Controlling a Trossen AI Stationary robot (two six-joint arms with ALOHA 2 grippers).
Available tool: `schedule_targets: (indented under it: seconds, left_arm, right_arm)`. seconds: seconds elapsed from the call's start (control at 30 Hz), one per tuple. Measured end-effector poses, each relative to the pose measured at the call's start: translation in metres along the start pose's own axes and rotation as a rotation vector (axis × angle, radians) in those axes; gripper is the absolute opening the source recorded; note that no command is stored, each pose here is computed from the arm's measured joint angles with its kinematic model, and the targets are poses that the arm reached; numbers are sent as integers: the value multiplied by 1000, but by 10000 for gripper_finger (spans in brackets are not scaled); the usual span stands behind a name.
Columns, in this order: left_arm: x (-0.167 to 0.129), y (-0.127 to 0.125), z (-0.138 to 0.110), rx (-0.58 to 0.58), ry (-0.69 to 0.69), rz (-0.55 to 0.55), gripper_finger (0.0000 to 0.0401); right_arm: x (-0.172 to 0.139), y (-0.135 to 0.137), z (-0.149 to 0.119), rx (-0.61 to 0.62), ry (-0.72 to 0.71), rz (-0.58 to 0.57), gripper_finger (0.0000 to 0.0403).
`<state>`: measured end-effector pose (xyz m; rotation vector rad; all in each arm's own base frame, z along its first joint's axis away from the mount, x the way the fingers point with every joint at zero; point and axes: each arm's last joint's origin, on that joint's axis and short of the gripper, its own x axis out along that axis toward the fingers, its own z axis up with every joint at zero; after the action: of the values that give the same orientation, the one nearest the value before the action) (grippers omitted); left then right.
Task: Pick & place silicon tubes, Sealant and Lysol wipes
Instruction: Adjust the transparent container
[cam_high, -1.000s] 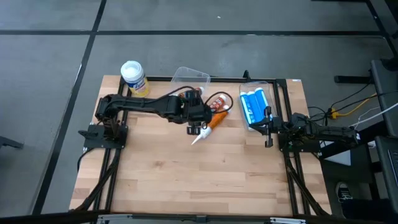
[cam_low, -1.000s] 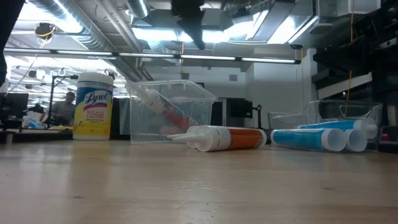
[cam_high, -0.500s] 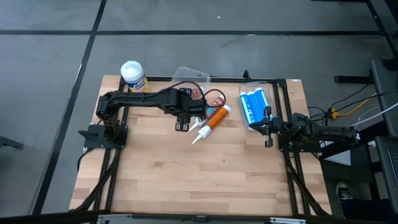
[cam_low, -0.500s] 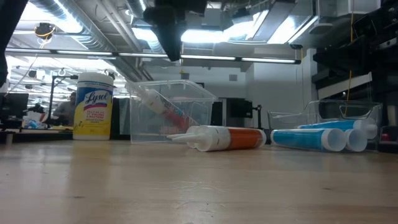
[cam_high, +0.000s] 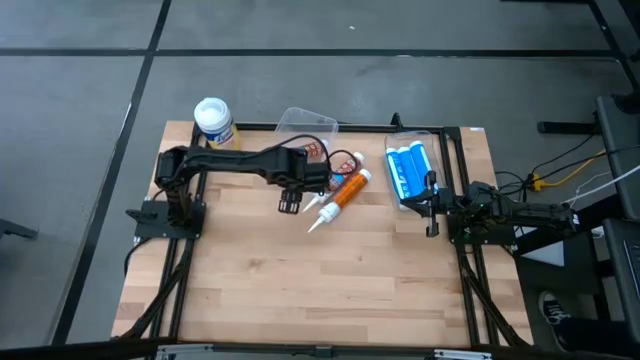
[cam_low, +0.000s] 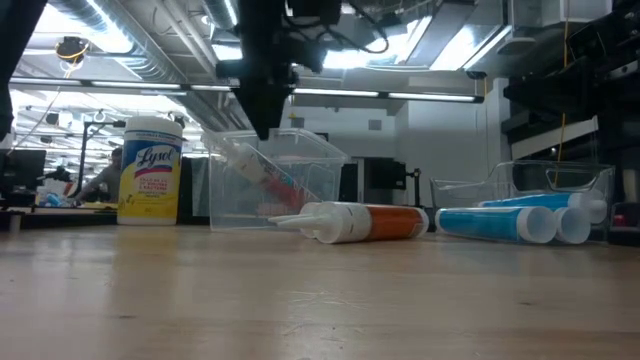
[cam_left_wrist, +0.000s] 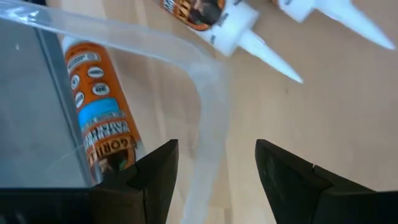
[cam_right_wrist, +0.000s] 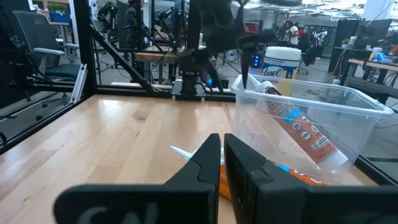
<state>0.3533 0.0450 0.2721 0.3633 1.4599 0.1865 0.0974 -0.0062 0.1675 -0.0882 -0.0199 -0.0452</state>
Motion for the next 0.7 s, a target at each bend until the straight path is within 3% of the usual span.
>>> schedule_targets:
  seconds: [0.13, 0.33, 0.7]
  left_arm:
    - [14, 2, 0, -17, -13, 8, 209]
    - [16, -3, -1, -30, -44, -105, 201]
    - [-5, -16, -13, -186, -21, -308, 124]
  right_arm:
    - [0, 0, 0, 0, 0, 0, 25]
    - [0, 0, 0, 0, 0, 0, 25]
    - [0, 0, 0, 0, 0, 0, 25]
